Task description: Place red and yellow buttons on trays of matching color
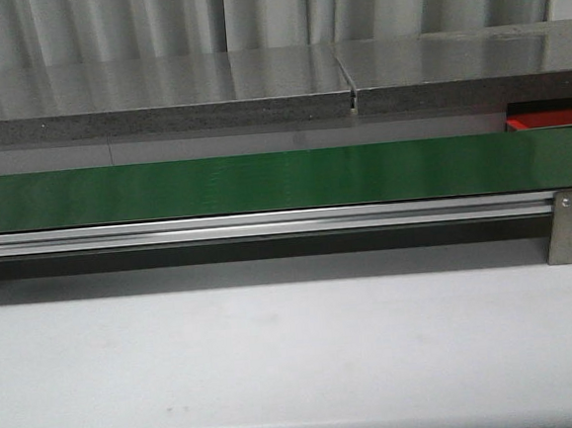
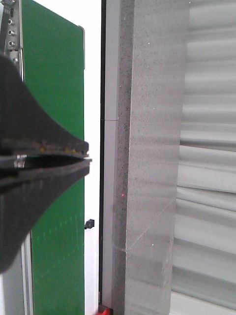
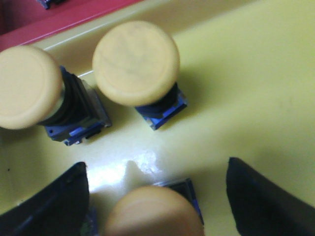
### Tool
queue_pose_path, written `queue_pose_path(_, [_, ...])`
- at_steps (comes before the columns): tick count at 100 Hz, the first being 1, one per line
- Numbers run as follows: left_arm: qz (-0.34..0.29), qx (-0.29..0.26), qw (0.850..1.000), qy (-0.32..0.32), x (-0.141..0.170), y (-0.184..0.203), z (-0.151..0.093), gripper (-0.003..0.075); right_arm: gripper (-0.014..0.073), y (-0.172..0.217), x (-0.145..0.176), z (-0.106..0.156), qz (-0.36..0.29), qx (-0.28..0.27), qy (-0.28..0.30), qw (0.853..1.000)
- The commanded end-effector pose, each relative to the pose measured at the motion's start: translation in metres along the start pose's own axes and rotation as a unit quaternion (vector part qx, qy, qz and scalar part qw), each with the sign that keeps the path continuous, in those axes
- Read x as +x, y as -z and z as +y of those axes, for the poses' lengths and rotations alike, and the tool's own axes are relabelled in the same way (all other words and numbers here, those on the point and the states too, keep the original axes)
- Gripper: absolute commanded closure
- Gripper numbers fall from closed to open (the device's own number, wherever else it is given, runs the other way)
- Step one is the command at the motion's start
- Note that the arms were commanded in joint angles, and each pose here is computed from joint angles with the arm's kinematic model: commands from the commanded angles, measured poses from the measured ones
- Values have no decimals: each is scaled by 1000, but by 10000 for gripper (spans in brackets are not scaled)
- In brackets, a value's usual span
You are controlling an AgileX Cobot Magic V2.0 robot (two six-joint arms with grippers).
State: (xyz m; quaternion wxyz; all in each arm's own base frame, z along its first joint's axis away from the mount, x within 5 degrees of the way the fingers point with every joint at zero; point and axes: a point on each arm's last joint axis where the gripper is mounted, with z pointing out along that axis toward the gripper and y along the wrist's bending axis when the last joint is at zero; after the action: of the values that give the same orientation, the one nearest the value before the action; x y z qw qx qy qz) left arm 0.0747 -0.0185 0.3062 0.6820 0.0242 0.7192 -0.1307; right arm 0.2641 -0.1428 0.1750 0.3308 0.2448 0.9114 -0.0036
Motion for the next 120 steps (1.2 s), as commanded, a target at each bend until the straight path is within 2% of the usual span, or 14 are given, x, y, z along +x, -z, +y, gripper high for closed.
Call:
queue_pose_path(1, [-43, -5, 999, 8, -14, 1, 0, 741, 9, 19, -21, 4, -48, -4, 5, 999])
queue_pose_path(14, [-43, -5, 999, 8, -14, 1, 0, 741, 9, 37, -29, 9, -75, -12, 12, 997])
queue_pose_path(33, [-43, -5, 999, 8, -14, 1, 0, 741, 9, 83, -44, 19, -149, -20, 28, 988])
queue_pose_path(47, [-43, -5, 999, 8, -14, 1, 0, 741, 9, 122, -51, 41, -198, -53, 64, 977])
queue_pose_path(63, [-43, -5, 999, 8, -14, 1, 0, 741, 10, 155, -43, 82, -241, -110, 141, 954])
queue_pose_path(78, [-43, -5, 999, 8, -14, 1, 0, 741, 10, 182, -29, 118, -269, -169, 206, 925])
queue_pose_path(90, [-43, -5, 999, 8, -14, 1, 0, 741, 10, 199, -15, 135, -285, -205, 241, 905])
queue_pose_path(105, [-43, -5, 999, 8, -14, 1, 0, 741, 13, 212, 8, 143, -294, -235, 274, 885])
queue_pose_path(112, [-43, -5, 999, 8, -14, 1, 0, 741, 55, 219, 18, 143, -301, -247, 287, 875])
queue_pose_path(120, [-43, -5, 999, 8, -14, 1, 0, 741, 212, 229, 26, 141, -314, -256, 292, 866])
